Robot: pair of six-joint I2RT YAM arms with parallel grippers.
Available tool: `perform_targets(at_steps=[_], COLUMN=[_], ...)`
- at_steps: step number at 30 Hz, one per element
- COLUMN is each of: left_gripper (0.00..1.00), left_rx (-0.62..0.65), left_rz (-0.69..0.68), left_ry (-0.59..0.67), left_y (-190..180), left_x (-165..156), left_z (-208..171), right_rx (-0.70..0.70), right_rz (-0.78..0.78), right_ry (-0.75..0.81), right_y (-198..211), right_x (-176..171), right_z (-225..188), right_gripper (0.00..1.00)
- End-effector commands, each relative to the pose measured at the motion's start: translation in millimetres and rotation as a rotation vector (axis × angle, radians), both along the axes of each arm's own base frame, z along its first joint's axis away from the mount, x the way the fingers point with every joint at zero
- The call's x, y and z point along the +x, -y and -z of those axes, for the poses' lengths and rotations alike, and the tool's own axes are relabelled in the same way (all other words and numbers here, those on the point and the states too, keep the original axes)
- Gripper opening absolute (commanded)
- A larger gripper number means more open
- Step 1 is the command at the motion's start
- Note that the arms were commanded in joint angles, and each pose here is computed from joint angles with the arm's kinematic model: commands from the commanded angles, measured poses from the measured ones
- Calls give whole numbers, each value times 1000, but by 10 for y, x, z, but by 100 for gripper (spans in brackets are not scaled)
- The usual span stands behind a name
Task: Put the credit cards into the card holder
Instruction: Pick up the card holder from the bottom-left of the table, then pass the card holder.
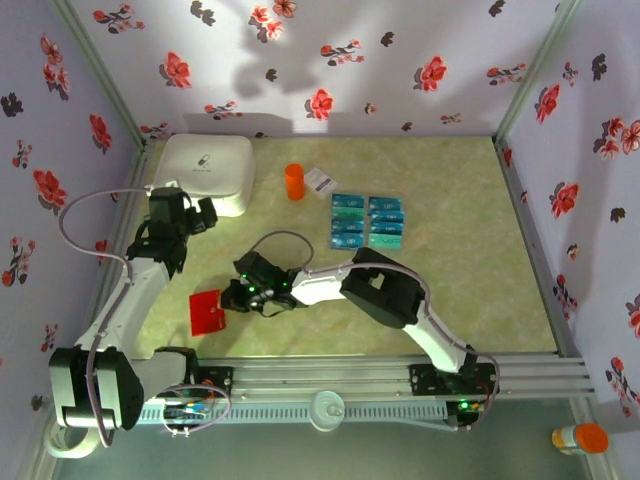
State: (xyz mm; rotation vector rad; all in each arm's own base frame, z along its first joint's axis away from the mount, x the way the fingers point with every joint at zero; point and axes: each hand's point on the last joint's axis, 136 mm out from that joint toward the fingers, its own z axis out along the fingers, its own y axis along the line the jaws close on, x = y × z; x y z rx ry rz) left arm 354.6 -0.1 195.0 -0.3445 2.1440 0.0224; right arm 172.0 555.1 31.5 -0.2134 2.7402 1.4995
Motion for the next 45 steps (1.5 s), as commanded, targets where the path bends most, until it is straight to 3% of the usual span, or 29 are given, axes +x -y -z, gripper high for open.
perform_targets(at_steps=[1,7,13,20,30,37,45], left_gripper=[100,100,100,100,90,83,73], left_rx=[-76,-297,-530,-778,-957,-1068,-1097], left_rz=[63,249,314,453,598,639,687], left_ry=[37,-5,-30,36,72,67,39], left_y=[145,630,997,1661,2470,2736,2907], left_x=[32,28,68,245,526,569,421], left_z=[-215,-294,-332,-613,-796,-786,-760], right_rx=[106,114,89,174,313,344,353], right_rz=[60,138,227,320,348,350,350], right_ry=[48,136,223,242,188,176,175], right_y=[240,1024,1899,2579,2735,2715,2705], right_x=[302,685,1006,1368,1531,1561,1580], right_z=[-563,-1104,-1653,-2186,-2338,-2326,-2327], right_gripper=[0,0,0,0,0,0,0])
